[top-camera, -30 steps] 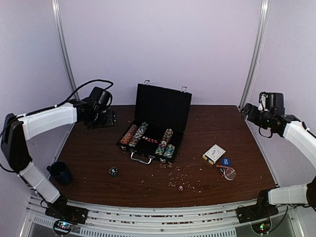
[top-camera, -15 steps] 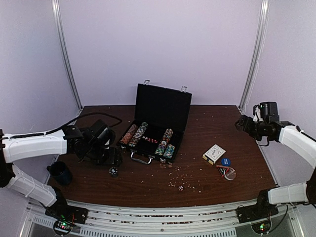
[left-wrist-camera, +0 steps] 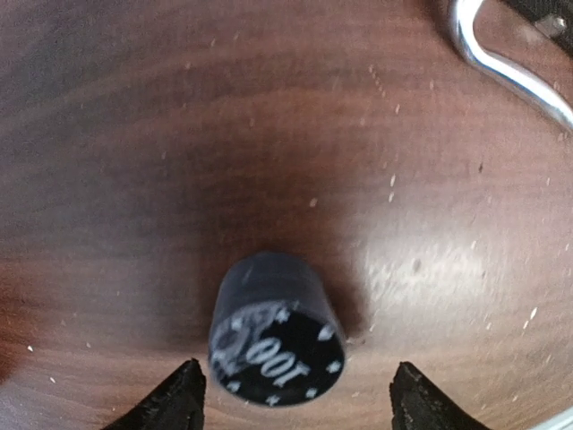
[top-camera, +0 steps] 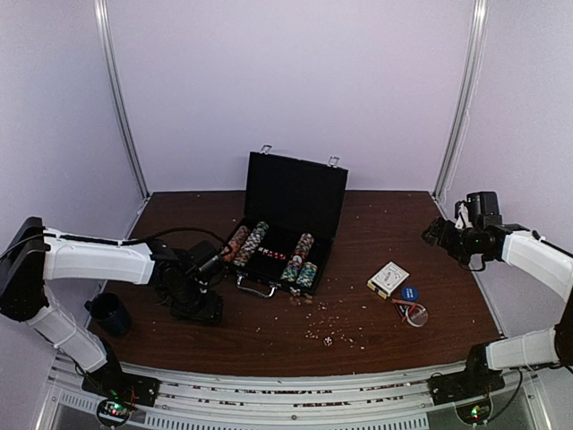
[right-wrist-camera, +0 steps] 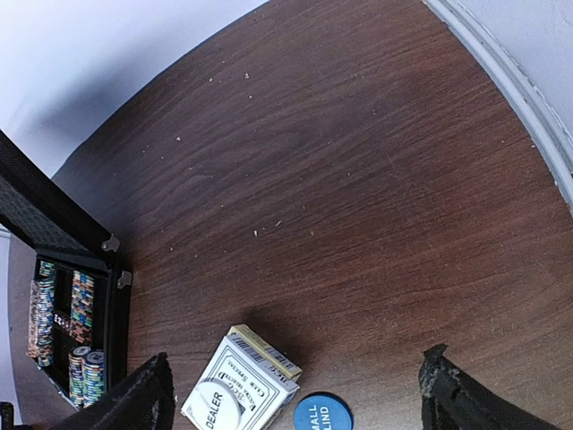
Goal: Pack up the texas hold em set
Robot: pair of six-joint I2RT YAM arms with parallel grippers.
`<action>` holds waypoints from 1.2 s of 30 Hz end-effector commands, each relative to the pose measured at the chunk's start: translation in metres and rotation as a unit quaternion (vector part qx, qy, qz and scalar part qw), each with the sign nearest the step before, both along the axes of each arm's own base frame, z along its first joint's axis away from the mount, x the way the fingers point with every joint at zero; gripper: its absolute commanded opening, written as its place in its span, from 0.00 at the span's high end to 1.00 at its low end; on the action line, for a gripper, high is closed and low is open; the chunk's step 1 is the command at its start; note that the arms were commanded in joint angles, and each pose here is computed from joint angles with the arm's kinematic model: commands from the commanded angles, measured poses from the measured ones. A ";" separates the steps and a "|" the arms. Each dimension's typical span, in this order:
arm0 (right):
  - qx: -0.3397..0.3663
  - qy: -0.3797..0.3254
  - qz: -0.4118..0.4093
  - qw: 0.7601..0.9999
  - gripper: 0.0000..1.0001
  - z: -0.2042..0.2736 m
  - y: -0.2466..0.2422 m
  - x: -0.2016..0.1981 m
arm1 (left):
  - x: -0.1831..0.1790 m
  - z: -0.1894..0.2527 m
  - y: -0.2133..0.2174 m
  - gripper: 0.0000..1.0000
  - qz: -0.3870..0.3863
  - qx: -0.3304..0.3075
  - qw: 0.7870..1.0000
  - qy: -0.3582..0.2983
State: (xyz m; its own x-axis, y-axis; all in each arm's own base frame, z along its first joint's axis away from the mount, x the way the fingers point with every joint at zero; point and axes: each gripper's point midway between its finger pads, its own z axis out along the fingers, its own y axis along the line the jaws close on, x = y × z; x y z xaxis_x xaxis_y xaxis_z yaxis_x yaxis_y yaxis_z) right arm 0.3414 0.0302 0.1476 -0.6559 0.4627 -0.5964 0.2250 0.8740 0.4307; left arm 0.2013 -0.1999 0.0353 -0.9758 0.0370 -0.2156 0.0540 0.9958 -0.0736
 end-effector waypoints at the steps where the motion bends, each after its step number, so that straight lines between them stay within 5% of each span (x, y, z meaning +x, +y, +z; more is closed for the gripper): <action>1: 0.006 -0.020 -0.003 1.000 0.06 0.015 0.002 0.007 | 0.022 0.010 -0.013 0.29 -0.003 0.005 1.000 -0.030; 36: -0.001 -0.004 -0.001 1.000 0.06 0.005 0.000 -0.009 | 0.037 0.001 -0.007 0.57 0.001 0.064 0.997 -0.035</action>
State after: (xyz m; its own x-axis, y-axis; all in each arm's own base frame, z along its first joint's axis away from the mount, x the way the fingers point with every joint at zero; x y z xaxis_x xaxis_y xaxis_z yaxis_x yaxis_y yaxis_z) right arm 0.3363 0.0301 0.1504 -0.6513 0.4646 -0.5999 0.2234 0.8730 0.4335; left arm 0.2286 -0.2024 0.0313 -0.9674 0.0629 -0.2453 0.0511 0.9972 0.0541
